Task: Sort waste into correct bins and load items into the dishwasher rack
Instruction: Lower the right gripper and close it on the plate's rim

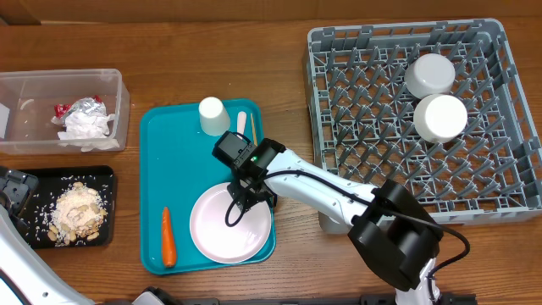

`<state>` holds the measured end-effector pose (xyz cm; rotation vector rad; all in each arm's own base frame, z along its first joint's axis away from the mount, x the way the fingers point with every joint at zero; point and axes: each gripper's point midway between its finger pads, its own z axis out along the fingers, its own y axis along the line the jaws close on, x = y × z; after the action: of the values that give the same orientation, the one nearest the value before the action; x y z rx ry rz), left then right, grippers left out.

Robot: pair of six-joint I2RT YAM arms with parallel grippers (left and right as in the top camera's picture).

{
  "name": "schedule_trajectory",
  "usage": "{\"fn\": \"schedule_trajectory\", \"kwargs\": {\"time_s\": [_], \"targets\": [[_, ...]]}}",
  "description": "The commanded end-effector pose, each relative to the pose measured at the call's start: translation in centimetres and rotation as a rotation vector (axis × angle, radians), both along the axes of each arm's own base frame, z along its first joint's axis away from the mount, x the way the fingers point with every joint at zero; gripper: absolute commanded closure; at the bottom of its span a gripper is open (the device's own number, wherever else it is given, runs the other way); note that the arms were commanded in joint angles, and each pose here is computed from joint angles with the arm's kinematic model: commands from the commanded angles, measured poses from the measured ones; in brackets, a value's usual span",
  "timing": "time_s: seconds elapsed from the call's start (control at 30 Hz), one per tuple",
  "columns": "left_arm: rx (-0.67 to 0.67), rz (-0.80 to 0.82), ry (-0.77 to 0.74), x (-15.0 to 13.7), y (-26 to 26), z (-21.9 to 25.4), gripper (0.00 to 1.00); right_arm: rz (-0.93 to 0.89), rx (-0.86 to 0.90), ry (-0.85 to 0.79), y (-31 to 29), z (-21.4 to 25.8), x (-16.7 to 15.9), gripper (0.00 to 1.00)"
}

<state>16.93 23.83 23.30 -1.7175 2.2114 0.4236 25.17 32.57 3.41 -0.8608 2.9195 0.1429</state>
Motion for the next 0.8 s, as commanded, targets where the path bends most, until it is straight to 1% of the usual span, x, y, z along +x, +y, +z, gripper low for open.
{"fn": "schedule_trajectory", "kwargs": {"time_s": [0.0,0.27,0.43,0.63,0.77], "targets": [[0.009,0.009,-0.019,0.3,0.2,0.6,0.00,0.010,-0.020,0.040,-0.2,-1.6,-0.5,0.29],[0.009,0.009,-0.019,0.3,0.2,0.6,0.00,0.008,-0.016,0.070,-0.1,-2.0,-1.0,0.30],[0.009,0.009,-0.019,0.3,0.2,0.6,0.00,0.008,-0.026,0.079,-0.3,-2.0,-1.2,0.40],[0.009,0.009,-0.019,0.3,0.2,0.6,0.00,0.010,0.014,0.123,0.4,-1.9,-2.0,0.44],[0.009,0.009,-0.019,0.3,0.2,0.6,0.00,0.007,0.013,0.124,0.4,-1.9,-2.0,0.52]]}}
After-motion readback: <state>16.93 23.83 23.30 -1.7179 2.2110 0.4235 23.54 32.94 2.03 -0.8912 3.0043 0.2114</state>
